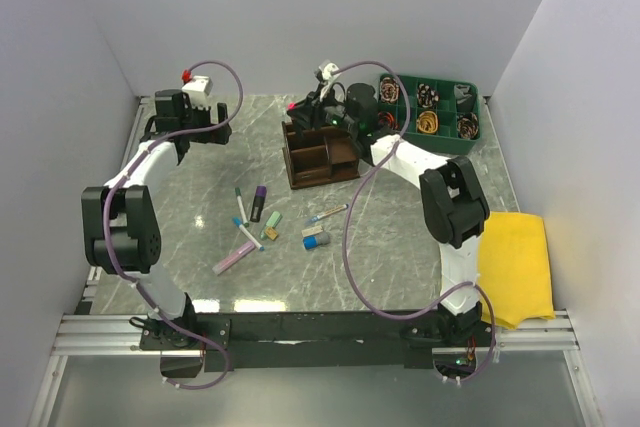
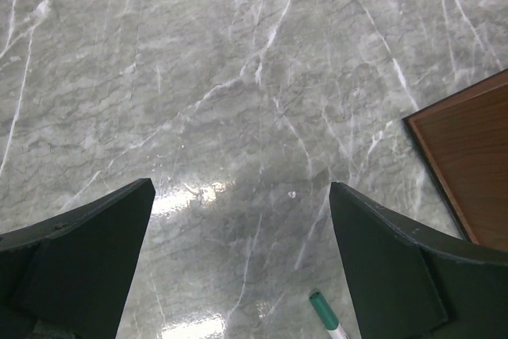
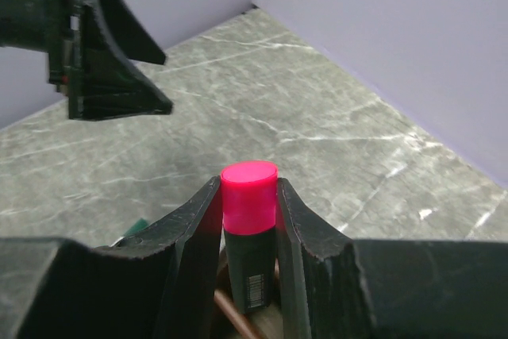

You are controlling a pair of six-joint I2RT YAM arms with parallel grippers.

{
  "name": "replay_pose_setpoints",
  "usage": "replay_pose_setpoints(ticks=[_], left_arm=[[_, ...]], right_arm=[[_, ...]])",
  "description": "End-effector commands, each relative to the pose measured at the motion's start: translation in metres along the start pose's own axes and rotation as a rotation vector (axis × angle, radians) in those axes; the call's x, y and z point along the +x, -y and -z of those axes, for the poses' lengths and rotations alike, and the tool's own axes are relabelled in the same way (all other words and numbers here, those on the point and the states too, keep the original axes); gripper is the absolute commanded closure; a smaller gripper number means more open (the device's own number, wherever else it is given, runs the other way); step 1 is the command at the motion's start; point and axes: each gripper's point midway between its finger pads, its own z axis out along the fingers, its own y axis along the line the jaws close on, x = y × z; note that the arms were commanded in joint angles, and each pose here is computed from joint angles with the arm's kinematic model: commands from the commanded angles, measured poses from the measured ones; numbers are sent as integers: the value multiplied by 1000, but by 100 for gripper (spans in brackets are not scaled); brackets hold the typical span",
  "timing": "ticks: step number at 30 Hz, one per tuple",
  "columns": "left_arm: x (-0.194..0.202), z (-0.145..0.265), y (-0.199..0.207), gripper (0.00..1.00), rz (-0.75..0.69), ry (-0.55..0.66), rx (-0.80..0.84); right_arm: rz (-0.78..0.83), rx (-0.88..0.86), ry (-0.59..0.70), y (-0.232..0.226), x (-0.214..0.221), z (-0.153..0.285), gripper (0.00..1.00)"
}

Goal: Sort the stationery into containers
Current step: Place the pen in the storage box.

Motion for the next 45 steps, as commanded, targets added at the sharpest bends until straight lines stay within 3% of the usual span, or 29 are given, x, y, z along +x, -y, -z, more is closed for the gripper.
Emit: replay_pose_setpoints(ticks=[1, 17, 26, 33, 35, 36, 39, 40, 45], left_arm=[[-23, 0, -4, 1, -39, 60, -24], [-12, 7, -5, 0, -31, 48, -45], [-2, 12, -2, 1, -13, 43, -44], [-4, 16, -2, 1, -25, 49, -42], [-5, 17, 0, 1, -28, 54, -33], [-6, 19, 4, 1, -39, 57, -18], [-5, 24, 5, 1, -45, 59, -25], [-4, 25, 5, 1, -43, 58, -28], [2, 34, 9, 0, -45, 56, -30]], right_arm=[[34, 80, 45, 13, 4, -5, 100], [73, 172, 26, 10, 32, 4, 100], [97, 384, 130, 31, 21, 26, 100], [80, 452, 86, 33, 31, 31, 99], [77, 458, 80, 32, 30, 34, 89], [77, 462, 73, 32, 32, 36, 77], [72, 468, 52, 30, 32, 40, 72], [68, 471, 39, 30, 34, 42, 63], [69, 451, 35, 21, 29, 50, 50]])
